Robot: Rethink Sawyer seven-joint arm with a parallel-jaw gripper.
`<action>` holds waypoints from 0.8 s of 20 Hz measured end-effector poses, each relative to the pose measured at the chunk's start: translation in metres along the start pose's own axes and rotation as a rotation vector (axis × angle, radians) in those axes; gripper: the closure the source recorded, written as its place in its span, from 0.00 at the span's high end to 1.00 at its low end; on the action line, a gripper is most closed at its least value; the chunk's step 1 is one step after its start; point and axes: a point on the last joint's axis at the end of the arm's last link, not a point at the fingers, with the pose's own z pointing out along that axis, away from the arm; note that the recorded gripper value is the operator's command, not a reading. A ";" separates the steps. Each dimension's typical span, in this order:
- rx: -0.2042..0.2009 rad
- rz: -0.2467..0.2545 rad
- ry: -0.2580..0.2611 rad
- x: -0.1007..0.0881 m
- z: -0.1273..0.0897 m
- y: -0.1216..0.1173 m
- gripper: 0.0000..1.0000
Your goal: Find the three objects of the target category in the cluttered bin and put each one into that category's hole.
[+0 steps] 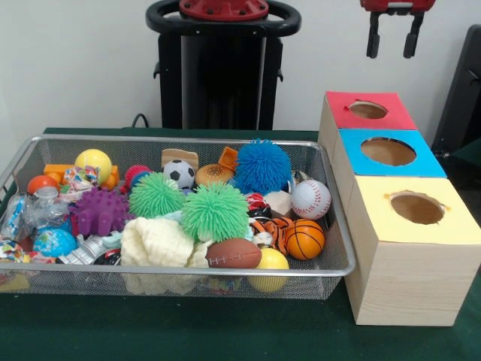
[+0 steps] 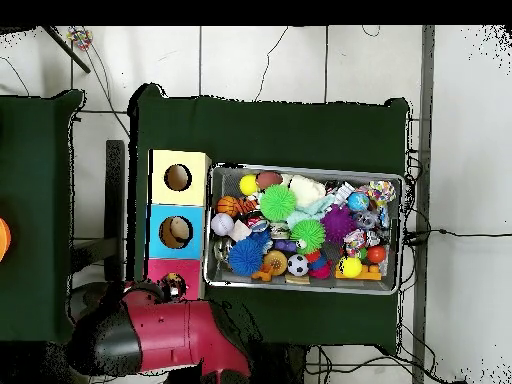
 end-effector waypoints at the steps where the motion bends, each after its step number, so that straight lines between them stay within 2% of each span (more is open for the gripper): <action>1: -0.002 0.003 0.001 0.000 0.000 0.000 1.00; 5: -0.014 0.019 0.021 0.004 0.003 -0.006 1.00; 9: -0.012 0.043 0.032 -0.004 0.010 -0.022 1.00; 10: -0.003 0.061 0.040 -0.011 0.019 -0.039 1.00; 12: 0.003 0.074 0.045 -0.017 0.025 -0.051 1.00; 14: 0.020 0.103 0.051 -0.033 0.041 -0.085 1.00; 16: 0.029 0.124 0.051 -0.043 0.052 -0.108 1.00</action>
